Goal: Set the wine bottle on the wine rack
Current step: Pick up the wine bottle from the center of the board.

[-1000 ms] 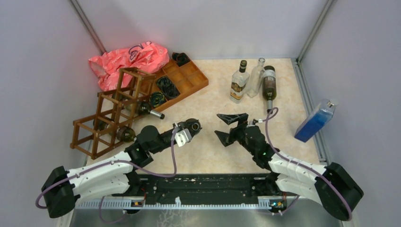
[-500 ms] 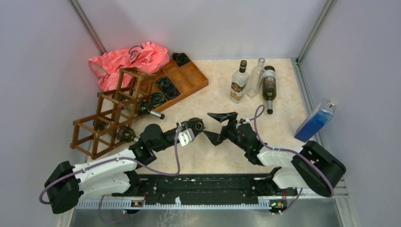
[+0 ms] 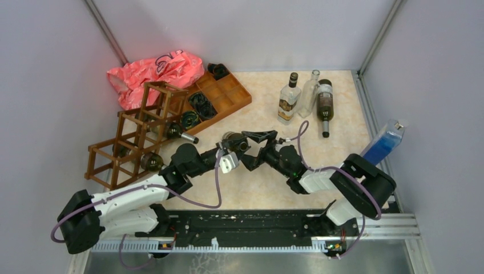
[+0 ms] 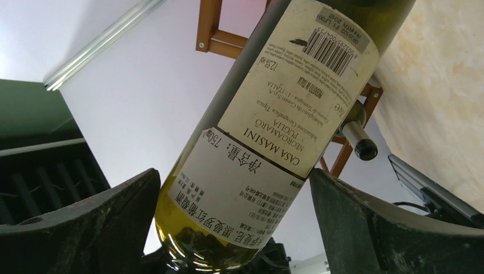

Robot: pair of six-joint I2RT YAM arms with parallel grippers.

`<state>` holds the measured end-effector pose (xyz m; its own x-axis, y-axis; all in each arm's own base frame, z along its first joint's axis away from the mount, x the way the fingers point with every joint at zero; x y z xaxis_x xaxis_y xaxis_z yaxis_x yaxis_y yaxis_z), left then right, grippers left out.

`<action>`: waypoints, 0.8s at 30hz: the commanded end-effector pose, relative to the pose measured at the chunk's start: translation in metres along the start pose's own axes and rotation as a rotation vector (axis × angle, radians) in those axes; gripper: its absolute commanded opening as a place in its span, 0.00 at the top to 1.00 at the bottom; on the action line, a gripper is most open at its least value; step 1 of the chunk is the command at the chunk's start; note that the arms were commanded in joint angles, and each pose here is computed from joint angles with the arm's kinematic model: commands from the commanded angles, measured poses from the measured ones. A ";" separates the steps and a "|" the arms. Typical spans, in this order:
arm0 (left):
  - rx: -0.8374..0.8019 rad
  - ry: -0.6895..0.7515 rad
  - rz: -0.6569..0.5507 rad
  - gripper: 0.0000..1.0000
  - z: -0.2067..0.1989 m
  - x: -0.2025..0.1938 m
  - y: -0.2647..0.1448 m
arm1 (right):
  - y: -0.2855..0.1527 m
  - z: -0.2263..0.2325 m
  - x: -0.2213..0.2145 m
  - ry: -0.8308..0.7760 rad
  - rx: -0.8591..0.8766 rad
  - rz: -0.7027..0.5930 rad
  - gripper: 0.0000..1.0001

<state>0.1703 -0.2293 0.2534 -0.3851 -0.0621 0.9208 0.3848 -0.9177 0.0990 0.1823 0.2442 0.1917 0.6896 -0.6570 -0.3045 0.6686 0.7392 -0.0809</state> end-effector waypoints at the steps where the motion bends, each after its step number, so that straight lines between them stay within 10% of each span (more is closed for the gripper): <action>1: -0.112 0.082 -0.277 1.00 0.003 0.057 0.009 | 0.014 0.036 -0.013 0.167 0.153 0.116 0.01; 9: -0.185 0.175 -0.146 1.00 0.005 0.057 -0.006 | 0.028 0.045 -0.022 0.148 0.217 0.227 0.02; 24: -0.110 -0.032 -0.097 1.00 0.028 0.037 -0.035 | -0.007 0.066 0.000 -0.569 0.080 -0.036 0.01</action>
<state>0.1696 -0.1919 0.2831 -0.3971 -0.0471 0.9166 0.2943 -0.9525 0.0785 0.1880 0.2411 0.2278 0.7816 -0.6233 -0.0248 0.6191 0.7799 -0.0915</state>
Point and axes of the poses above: each gripper's point midway between its finger pads, its own y axis out along the fingers, its own z axis along the line the jaws close on, x = y × z, the point moved 10 cm from there along -y, back along the fingers, and after that the axes turned 12 degrees about -y, right-handed, at the moved point
